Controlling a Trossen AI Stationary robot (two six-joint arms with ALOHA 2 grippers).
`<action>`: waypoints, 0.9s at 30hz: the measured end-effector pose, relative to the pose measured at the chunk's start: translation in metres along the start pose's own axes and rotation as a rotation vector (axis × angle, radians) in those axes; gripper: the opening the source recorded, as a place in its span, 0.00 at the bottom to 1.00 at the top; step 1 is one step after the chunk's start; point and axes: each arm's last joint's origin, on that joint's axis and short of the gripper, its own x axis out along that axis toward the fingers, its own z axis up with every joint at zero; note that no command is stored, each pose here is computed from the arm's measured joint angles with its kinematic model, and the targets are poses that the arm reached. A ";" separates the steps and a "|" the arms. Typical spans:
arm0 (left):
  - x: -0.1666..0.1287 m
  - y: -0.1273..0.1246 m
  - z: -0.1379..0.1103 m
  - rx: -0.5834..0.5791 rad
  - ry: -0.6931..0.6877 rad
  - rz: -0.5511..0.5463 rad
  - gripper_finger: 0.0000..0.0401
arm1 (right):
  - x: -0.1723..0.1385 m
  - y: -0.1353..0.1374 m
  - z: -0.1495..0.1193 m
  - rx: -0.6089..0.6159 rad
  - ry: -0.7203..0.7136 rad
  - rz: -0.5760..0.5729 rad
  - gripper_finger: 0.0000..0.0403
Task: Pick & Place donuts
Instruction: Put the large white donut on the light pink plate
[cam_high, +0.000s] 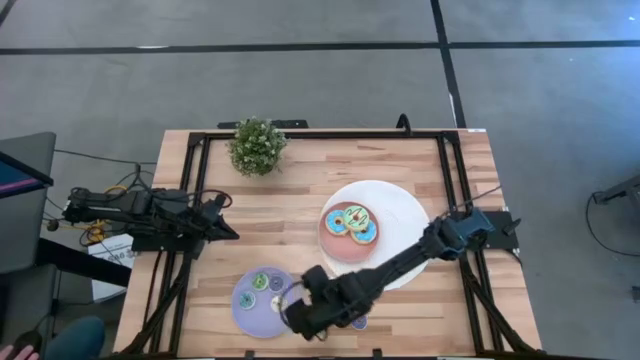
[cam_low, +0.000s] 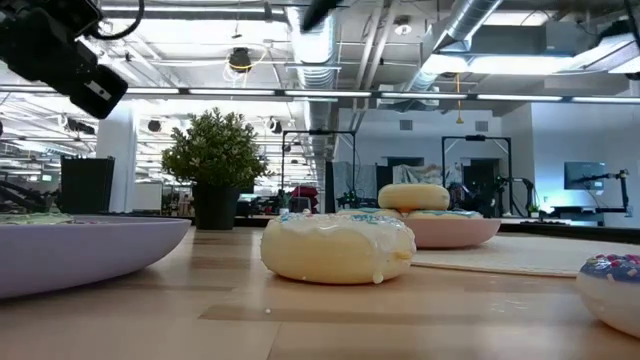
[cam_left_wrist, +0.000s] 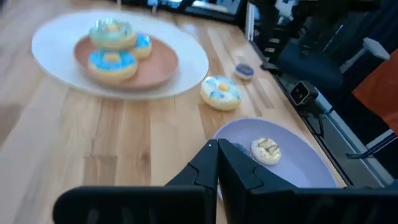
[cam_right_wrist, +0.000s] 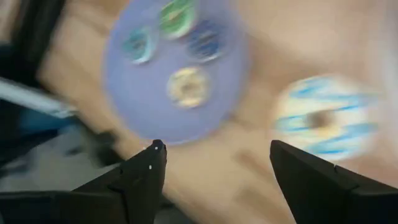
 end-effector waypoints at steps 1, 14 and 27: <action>0.000 0.000 0.001 0.017 -0.009 0.000 0.00 | -0.004 -0.002 -0.005 -0.019 -0.026 -0.024 0.69; 0.000 0.002 0.004 0.049 -0.051 0.076 0.00 | 0.040 -0.035 -0.007 0.010 0.086 -0.308 0.69; 0.005 0.006 0.009 0.182 -0.205 0.215 0.00 | 0.040 -0.035 0.003 -0.069 0.102 -0.299 0.69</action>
